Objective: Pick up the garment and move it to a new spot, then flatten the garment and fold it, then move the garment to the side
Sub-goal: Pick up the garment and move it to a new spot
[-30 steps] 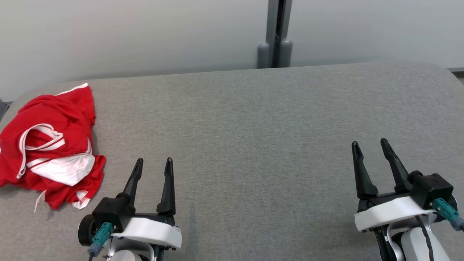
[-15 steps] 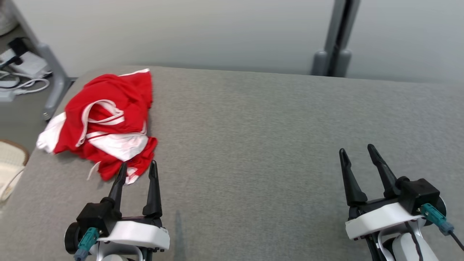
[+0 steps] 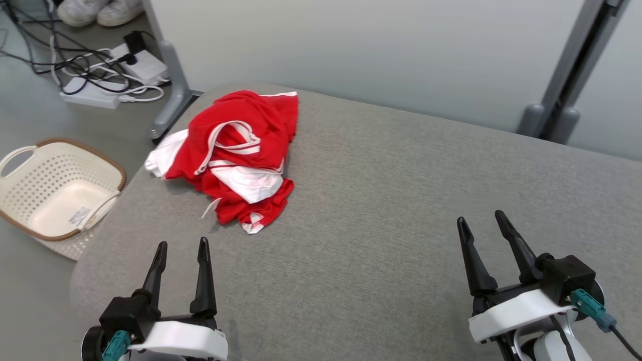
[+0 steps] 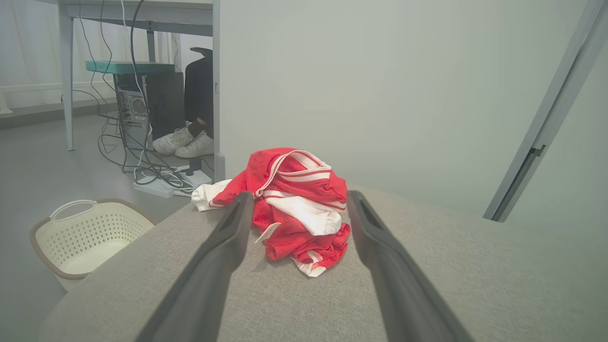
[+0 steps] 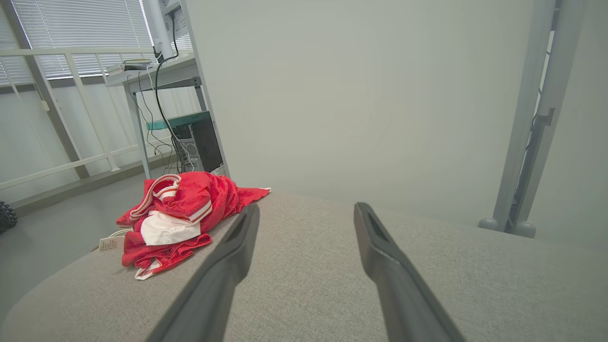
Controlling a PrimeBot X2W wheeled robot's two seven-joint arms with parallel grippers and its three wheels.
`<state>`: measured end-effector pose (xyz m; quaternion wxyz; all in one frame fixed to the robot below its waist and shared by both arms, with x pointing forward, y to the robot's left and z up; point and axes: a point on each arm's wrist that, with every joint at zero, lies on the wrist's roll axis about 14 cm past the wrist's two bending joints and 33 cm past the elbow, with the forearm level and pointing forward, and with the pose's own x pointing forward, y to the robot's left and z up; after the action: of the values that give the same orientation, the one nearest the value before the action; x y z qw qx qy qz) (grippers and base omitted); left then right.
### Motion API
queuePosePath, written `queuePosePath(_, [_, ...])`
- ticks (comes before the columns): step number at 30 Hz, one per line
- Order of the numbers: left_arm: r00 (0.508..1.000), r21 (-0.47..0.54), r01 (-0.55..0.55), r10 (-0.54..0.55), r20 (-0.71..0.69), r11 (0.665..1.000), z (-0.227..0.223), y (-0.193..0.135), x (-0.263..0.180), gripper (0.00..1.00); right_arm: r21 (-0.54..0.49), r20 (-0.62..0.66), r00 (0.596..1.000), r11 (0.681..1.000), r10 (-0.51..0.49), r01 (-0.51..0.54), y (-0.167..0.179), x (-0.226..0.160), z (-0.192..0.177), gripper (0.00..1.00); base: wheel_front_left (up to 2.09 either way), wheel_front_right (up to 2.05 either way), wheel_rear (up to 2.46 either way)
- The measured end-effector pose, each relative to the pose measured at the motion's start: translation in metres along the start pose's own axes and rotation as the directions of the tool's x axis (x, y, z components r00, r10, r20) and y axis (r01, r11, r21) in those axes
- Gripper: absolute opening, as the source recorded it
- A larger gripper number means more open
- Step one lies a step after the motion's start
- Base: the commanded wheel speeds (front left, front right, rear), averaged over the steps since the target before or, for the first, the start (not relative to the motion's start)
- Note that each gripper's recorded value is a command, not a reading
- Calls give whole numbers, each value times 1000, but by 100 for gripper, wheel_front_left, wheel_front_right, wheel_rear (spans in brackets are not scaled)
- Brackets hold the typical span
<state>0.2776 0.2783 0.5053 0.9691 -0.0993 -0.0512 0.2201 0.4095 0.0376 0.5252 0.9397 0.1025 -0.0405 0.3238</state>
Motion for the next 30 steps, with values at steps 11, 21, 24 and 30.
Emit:
queuePosePath(11, [995,-1,-94,94,17,996,6,32,-18,100,26,-17,996,995,92,-91,32,12,-7,100,0,0,0])
queuePosePath(21, [994,-4,-104,104,25,995,9,35,-18,100,28,-26,995,995,98,-97,34,11,-10,100,0,0,0])
queuePosePath(24, [995,-4,-102,102,24,995,8,35,-18,100,28,-28,995,995,96,-95,33,10,-11,100,0,0,0])
queuePosePath(30, [995,-2,-98,98,20,995,7,33,-17,100,30,-26,995,995,91,-91,32,11,-10,100,0,0,0])
